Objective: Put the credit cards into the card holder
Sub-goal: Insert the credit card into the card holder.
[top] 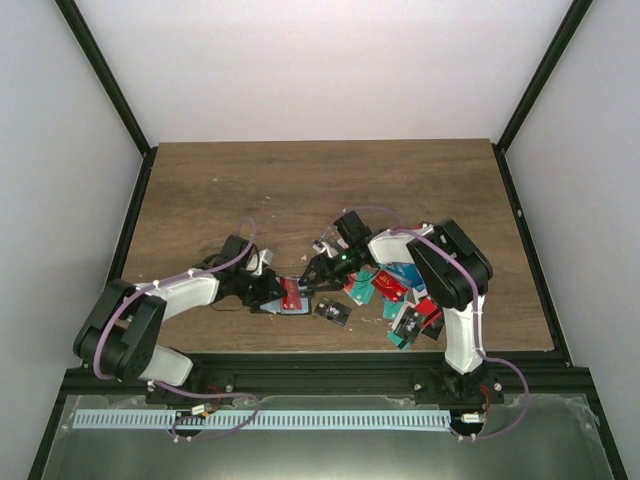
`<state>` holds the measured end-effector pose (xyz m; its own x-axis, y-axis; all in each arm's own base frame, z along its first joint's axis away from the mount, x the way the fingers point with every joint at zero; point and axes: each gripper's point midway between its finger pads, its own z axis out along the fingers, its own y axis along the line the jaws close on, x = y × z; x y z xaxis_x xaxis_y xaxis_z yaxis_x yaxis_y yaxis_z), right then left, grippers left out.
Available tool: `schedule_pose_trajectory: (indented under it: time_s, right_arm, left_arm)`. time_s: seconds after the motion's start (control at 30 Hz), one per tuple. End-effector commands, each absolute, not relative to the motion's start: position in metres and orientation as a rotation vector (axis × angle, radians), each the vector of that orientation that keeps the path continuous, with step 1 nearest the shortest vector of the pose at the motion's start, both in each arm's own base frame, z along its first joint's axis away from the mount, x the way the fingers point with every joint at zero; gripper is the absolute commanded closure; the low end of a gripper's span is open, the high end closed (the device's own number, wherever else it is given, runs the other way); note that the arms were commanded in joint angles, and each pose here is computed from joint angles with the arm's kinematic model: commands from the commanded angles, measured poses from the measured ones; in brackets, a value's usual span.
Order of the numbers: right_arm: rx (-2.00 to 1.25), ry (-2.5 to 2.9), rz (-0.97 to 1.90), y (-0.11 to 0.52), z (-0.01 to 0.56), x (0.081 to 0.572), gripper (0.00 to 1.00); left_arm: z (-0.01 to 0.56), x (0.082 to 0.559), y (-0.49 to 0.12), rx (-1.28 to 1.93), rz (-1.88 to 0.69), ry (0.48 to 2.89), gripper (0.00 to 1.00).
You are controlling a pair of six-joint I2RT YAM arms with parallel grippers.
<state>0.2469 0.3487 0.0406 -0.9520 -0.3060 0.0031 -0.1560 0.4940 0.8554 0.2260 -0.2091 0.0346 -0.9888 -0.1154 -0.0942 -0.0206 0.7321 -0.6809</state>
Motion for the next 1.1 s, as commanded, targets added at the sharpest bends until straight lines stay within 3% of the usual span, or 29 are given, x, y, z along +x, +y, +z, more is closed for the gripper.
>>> schedule_pose_trajectory:
  time_s: [0.0,0.47,1.07]
  right_arm:
    - [0.430,-2.593,-1.435,0.355,0.035,0.252,0.43]
    - [0.443,-2.593,-1.438,0.361,0.033,0.261,0.44]
    - [0.415,-2.570,-1.482,0.362,0.044,0.258,0.43]
  left_arm:
    - [0.021,0.215,-0.204,-0.057,-1.036,2.900,0.96]
    - [0.009,0.212,-0.208,0.025,-1.025,3.008,0.96]
    - [0.007,0.223,-0.216,-0.273,-1.101,2.952,0.95]
